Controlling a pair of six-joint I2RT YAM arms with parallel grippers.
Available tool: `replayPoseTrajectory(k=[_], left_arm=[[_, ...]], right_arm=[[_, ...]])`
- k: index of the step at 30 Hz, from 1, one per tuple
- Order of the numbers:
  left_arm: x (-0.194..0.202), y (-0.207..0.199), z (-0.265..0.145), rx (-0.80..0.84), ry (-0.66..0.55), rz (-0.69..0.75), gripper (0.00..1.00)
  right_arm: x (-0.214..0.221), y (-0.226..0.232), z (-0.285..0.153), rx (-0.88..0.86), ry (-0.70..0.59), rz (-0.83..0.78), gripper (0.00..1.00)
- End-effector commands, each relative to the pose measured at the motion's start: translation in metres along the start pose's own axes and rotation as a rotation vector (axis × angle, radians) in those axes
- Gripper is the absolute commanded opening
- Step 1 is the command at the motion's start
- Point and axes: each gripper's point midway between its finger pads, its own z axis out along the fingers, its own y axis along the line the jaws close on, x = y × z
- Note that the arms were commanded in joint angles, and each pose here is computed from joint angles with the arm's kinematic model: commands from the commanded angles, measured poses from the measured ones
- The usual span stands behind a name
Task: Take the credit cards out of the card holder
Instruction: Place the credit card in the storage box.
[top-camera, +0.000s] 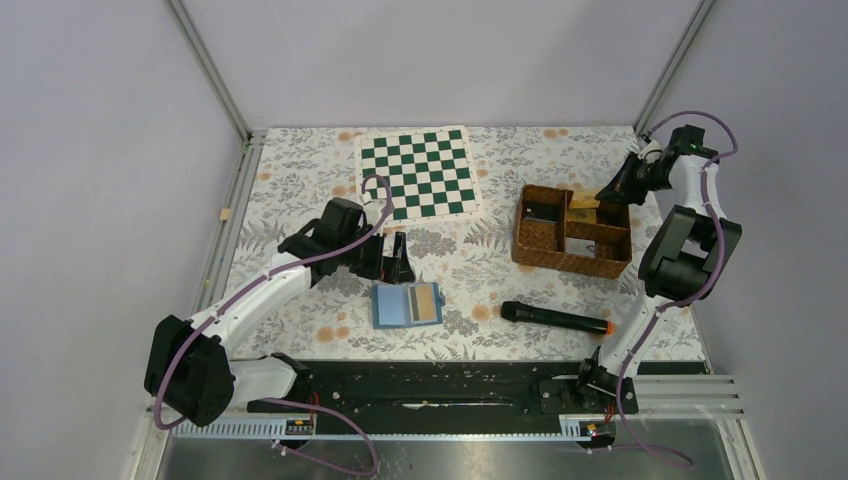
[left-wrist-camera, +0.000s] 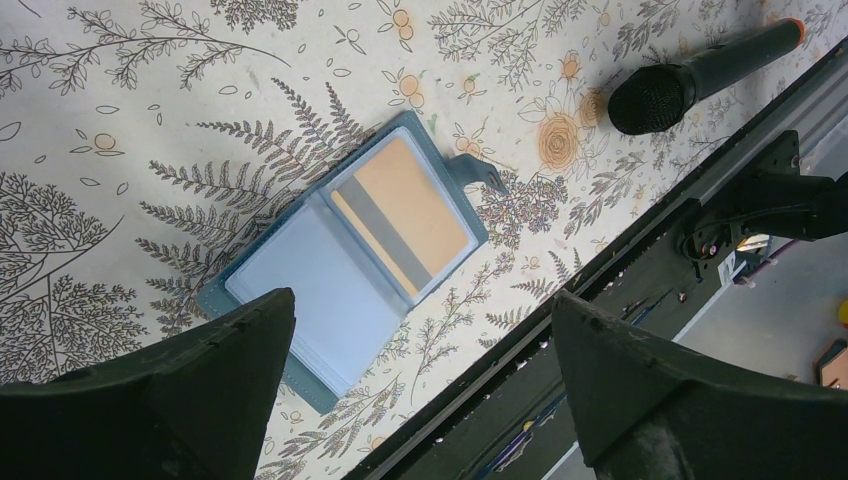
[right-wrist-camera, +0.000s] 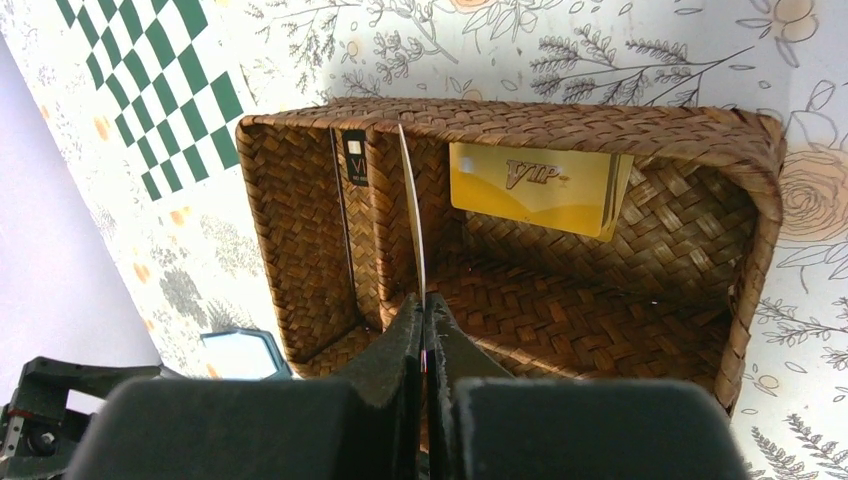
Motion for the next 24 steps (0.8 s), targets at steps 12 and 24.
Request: replayPoseTrajectory(k=[12,24], left_arm=[[-0.016,-0.008,-0.002,0.03,-0.038,0.025,0.99],[-0.015,-0.009,0.0,0.039,-0.028,0.016,0.99]], right_arm=[[0.004,0.026,-0.023,-0.072,-0.01,-0.069,0.0],[0.009,0.015,-0.009,-0.079,0.078,-0.049,0.0]])
